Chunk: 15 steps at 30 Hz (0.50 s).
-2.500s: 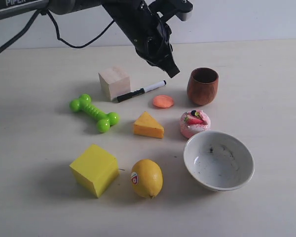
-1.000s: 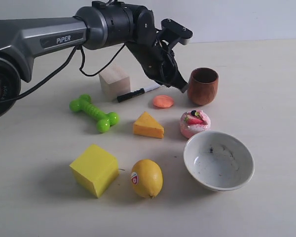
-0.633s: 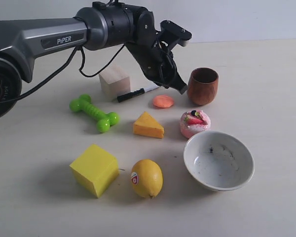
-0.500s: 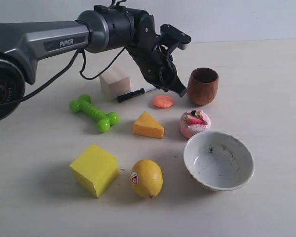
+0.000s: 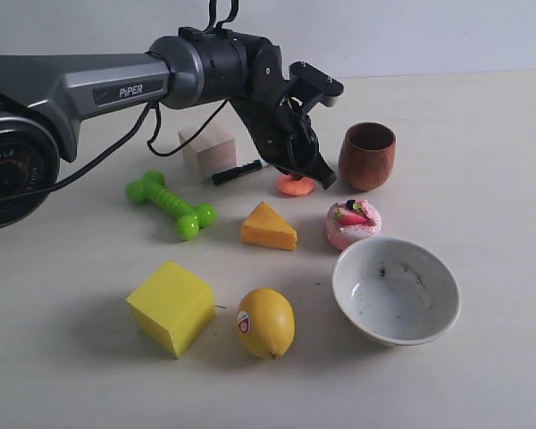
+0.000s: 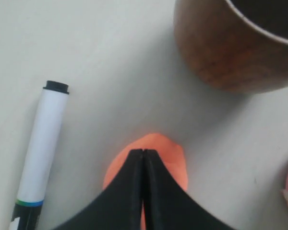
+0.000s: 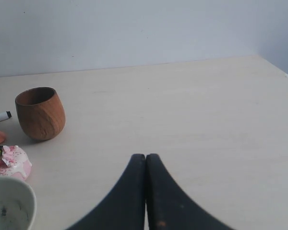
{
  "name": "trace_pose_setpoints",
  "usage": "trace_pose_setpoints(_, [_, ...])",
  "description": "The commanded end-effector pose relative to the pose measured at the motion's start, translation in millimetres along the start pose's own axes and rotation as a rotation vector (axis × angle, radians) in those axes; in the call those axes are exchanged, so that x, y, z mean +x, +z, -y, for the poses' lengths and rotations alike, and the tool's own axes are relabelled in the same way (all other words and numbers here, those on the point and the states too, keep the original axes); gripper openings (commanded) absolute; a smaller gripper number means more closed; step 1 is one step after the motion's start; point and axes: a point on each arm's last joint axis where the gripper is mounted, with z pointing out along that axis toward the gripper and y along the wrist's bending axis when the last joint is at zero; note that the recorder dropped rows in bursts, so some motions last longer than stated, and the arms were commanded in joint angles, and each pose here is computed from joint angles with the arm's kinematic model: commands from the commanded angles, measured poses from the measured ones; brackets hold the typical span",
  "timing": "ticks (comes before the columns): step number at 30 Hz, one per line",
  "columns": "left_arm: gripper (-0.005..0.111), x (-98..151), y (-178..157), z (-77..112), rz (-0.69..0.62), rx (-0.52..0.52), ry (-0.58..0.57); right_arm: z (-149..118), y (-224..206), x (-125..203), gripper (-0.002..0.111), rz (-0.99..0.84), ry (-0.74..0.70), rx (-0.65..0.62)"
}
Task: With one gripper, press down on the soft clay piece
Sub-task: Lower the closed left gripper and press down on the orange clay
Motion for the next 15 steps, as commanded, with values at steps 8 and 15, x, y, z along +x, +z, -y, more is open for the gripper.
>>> trace_pose_setpoints(8, [0.000,4.8,2.7,0.6,-0.048,0.013,-0.028,0.3,0.1,0.9,0.000,0.008,0.002,0.004])
trace_pose_setpoints(15, [0.000,12.1,12.4,1.6,-0.092,0.025,-0.034,0.3,0.1,0.9,0.000,0.008,0.002,0.004])
